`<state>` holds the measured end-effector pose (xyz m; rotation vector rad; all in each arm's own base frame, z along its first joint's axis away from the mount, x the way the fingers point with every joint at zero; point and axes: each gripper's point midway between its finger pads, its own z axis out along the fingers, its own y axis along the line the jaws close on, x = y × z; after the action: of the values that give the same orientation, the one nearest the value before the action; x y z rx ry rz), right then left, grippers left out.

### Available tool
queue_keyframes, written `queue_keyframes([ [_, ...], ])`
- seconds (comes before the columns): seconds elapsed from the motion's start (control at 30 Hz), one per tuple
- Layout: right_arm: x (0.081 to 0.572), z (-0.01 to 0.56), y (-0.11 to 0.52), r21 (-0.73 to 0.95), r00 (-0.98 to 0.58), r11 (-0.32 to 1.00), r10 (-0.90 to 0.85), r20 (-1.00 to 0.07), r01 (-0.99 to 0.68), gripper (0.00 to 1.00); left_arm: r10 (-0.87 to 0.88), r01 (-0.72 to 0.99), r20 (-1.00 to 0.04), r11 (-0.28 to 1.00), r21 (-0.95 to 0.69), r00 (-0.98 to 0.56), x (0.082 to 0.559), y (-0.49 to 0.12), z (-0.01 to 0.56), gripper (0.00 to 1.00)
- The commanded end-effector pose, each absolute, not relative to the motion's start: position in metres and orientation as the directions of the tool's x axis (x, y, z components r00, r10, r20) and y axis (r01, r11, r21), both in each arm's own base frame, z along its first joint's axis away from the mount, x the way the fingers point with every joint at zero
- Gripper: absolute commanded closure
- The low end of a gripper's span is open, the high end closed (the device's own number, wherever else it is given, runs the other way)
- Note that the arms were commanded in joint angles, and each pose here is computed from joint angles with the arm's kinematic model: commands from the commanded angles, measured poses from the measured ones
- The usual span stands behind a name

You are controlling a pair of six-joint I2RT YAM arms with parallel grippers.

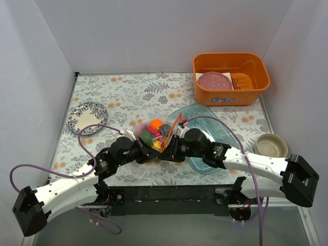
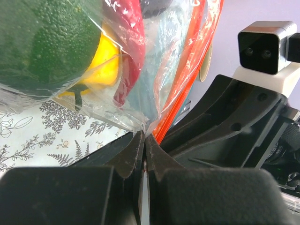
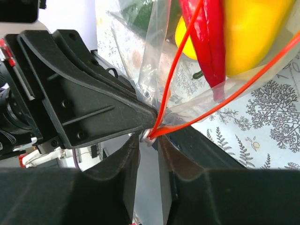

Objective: Place the food in the zip-top bag and seal the zipper
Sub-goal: Zip the zipper food storage bag at the center of the board.

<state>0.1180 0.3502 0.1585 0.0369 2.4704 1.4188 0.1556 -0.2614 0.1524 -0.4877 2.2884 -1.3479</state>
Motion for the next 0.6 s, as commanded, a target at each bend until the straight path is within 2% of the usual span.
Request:
queue_keyframes([
  [0.0,0.131,0.184,0.352,0.872,-0.933,0.464,0.22,-0.286,-0.158,0.67,-0.494,-0.075,-0.19,0.468,-0.881,-0.849,0.152,-0.261,0.149,1.0],
  [0.3,0.135,0.186,0.352,0.87,-0.931,0.466,0.223,-0.289,-0.159,0.66,-0.496,-0.073,-0.193,0.467,-0.881,-0.847,0.153,-0.26,0.15,1.0],
  [0.57,0.127,0.176,0.36,0.868,-0.953,0.474,0.169,-0.251,-0.145,0.67,-0.498,-0.078,-0.191,0.471,-0.879,-0.846,0.154,-0.262,0.15,1.0],
])
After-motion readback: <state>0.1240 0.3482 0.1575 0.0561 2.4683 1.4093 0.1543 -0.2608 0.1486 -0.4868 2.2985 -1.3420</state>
